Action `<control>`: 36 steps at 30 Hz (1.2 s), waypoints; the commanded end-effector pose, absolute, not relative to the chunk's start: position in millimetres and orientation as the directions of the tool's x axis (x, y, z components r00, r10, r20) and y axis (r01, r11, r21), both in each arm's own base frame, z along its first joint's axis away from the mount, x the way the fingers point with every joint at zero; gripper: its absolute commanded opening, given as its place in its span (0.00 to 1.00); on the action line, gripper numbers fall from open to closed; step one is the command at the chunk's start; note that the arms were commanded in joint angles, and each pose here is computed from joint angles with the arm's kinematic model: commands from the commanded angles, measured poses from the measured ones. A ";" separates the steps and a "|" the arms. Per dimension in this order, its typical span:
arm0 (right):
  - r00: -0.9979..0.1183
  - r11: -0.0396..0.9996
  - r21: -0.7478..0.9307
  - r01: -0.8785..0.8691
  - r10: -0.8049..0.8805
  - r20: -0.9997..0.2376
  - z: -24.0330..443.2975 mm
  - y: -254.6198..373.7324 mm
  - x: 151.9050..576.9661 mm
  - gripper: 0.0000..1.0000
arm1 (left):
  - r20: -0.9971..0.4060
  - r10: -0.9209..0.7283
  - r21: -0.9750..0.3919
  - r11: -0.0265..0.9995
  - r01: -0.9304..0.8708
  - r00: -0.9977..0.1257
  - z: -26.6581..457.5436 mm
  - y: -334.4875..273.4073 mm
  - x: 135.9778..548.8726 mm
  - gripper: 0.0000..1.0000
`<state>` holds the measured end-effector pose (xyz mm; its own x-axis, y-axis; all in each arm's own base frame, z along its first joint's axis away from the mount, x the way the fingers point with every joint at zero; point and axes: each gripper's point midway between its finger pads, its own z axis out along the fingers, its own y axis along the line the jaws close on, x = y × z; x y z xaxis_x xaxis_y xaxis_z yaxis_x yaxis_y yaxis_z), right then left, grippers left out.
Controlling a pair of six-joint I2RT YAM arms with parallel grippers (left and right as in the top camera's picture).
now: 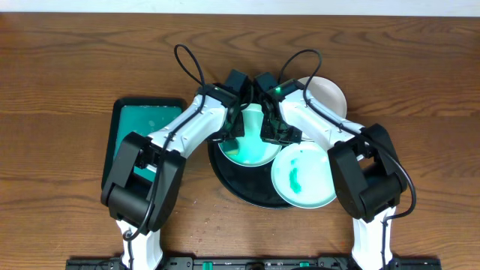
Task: Clean dirty plates on tray and stack at the side
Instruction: 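Scrub the green plate with the sponge while the right gripper holds it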
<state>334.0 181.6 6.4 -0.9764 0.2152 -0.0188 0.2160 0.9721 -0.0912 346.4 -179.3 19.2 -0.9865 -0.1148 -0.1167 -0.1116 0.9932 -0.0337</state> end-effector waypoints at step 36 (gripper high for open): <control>-0.984 0.983 -0.067 0.170 0.173 0.039 -12.3 193.2 322.7 0.01 | 0.163 0.136 -0.679 0.734 -0.011 -0.977 -6.5 -343.8 297.2 0.07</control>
<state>334.5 180.5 5.5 -0.9721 0.2327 0.0285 0.2316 0.9721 -0.0372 358.6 -296.6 16.9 -0.9995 -0.0272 -0.0127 -0.0145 0.8083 -0.5886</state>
